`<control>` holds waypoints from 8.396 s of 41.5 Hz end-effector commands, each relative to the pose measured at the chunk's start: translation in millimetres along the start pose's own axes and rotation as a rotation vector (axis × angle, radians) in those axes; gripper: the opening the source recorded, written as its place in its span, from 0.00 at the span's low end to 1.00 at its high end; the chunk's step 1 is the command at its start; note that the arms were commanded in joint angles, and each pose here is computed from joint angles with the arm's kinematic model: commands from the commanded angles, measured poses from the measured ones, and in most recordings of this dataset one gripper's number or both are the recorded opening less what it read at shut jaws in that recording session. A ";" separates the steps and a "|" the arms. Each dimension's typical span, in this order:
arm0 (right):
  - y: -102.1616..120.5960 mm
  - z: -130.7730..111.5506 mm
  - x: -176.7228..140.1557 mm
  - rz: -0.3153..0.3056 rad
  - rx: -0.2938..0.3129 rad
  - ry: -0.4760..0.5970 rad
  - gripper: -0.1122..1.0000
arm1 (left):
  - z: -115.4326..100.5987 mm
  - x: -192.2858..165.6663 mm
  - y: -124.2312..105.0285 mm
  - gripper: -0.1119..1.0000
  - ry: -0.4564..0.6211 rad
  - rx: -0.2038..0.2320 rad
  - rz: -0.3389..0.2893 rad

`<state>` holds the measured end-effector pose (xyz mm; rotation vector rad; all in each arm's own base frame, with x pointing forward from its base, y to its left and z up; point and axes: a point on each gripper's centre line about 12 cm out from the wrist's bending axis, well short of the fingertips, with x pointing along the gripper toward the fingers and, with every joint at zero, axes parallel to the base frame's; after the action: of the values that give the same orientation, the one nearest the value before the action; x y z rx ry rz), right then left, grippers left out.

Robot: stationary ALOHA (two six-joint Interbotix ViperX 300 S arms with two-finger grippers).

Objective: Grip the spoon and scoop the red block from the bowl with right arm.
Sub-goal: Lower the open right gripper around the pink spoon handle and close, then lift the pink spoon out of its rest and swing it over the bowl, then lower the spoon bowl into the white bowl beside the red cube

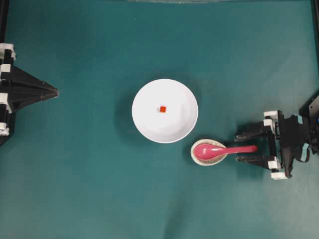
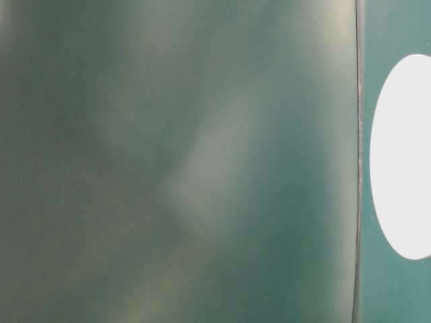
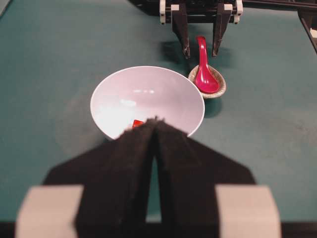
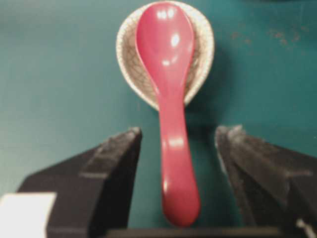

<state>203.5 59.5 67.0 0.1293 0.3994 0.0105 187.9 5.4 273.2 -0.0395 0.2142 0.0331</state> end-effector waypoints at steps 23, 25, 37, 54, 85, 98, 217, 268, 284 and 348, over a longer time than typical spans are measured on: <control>3.5 1.6 -2.8 0.020 -0.032 -0.017 0.65 | 9.7 1.1 0.3 0.10 -0.015 0.018 0.003; 3.8 1.7 -2.4 0.020 -0.036 -0.017 0.64 | 8.8 1.1 0.3 0.10 -0.008 0.016 0.003; 4.2 2.9 -2.1 0.021 -0.042 -0.026 0.64 | 7.2 1.1 0.4 0.10 0.006 0.016 0.004; 3.3 2.5 -2.8 0.018 -0.042 -0.025 0.64 | 7.0 1.1 0.4 0.10 0.008 0.016 0.004; 4.3 5.8 -2.2 0.021 -0.045 -0.051 0.51 | 7.2 1.1 0.4 0.10 0.006 0.015 0.004; 3.9 5.0 -2.5 0.020 -0.046 -0.045 0.46 | 6.3 1.2 0.4 0.10 0.009 0.016 0.004; -32.6 183.6 -13.5 -0.019 0.150 0.077 0.32 | 0.4 1.9 0.3 0.10 0.001 0.024 0.002; -65.5 253.4 37.2 -0.071 0.029 0.428 0.32 | 0.8 1.6 0.6 0.10 -0.002 0.047 0.003; -64.1 242.5 38.4 -0.052 0.035 0.576 0.32 | 2.2 1.6 0.5 0.10 -0.009 0.047 0.003; -81.6 228.2 80.4 -0.106 -0.027 0.784 0.32 | 3.4 0.4 0.5 0.10 -0.014 0.047 0.003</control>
<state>360.1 -45.3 222.7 0.0777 1.2279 -0.0363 187.5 5.4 270.4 0.0032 0.2194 0.0284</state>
